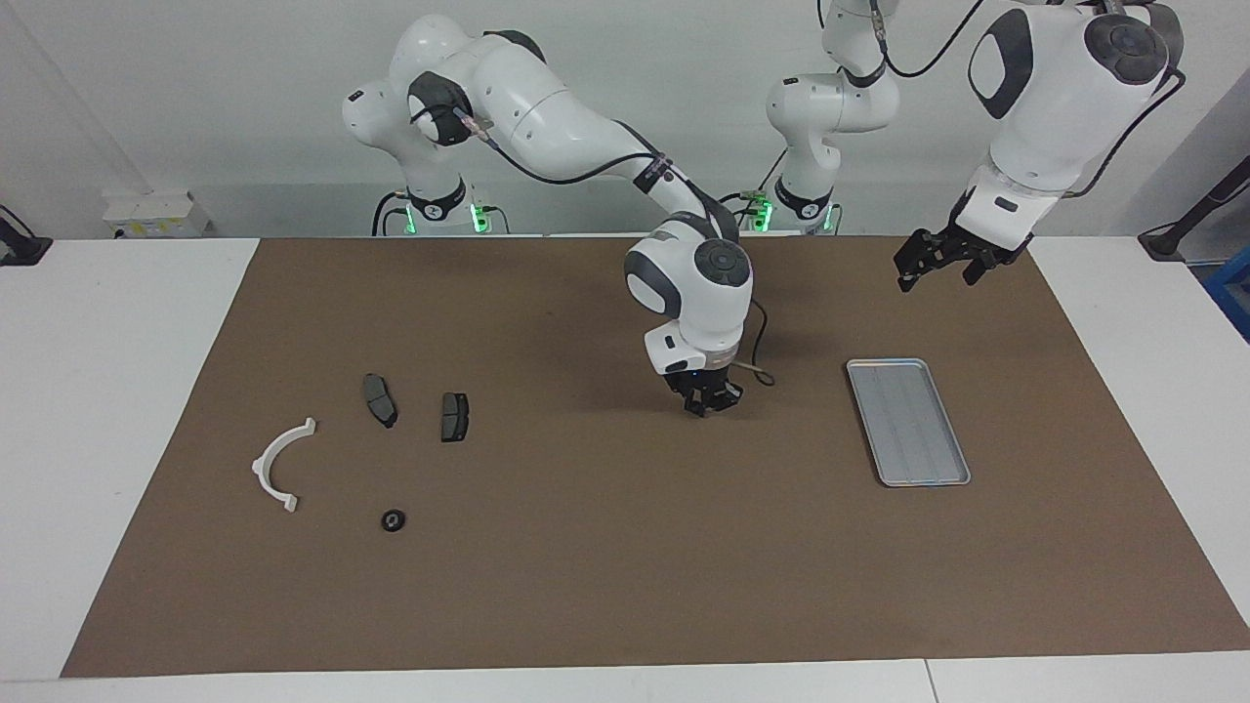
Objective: Pick bearing gear from pile to tray
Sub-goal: 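Carry the ring toward the table center and set it down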
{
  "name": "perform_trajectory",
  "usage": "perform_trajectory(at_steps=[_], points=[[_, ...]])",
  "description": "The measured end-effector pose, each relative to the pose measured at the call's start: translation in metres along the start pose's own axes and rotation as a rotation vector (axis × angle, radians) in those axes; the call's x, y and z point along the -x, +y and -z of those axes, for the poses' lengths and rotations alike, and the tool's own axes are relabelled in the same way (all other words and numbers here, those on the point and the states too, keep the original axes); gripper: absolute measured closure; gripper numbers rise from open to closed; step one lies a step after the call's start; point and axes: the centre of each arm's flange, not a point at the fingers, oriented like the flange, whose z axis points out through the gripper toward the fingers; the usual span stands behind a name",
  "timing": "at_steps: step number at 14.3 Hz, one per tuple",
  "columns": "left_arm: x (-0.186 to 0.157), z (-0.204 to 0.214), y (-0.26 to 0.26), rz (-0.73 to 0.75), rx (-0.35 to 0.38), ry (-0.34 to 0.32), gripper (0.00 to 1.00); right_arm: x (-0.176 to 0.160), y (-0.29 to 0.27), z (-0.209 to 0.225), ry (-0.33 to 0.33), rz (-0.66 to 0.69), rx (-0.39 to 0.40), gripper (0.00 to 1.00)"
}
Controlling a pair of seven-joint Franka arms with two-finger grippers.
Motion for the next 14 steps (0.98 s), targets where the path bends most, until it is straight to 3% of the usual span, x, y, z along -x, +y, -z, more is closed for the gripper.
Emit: perform_trajectory(at_steps=[4, 6, 8, 10, 12, 14], points=[[0.000, 0.000, 0.000, 0.000, 0.000, 0.000, 0.00, 0.002, 0.000, 0.000, 0.008, 0.007, 0.008, 0.76], [0.000, 0.000, 0.000, 0.000, 0.000, 0.000, 0.00, 0.000, 0.004, 0.000, 0.002, 0.003, 0.046, 0.62], [0.000, 0.000, 0.000, 0.000, 0.000, 0.000, 0.00, -0.014, 0.009, 0.012, 0.000, -0.017, 0.088, 0.40], [0.000, 0.000, 0.000, 0.000, 0.000, 0.000, 0.00, -0.047, 0.017, 0.051, 0.001, -0.022, 0.095, 0.19], [0.000, 0.000, 0.000, 0.000, 0.000, 0.000, 0.00, -0.103, 0.042, 0.101, -0.008, 0.027, 0.075, 0.00], [0.000, 0.000, 0.001, -0.002, 0.000, 0.000, 0.00, -0.171, 0.093, 0.148, -0.042, 0.099, 0.059, 0.00]])
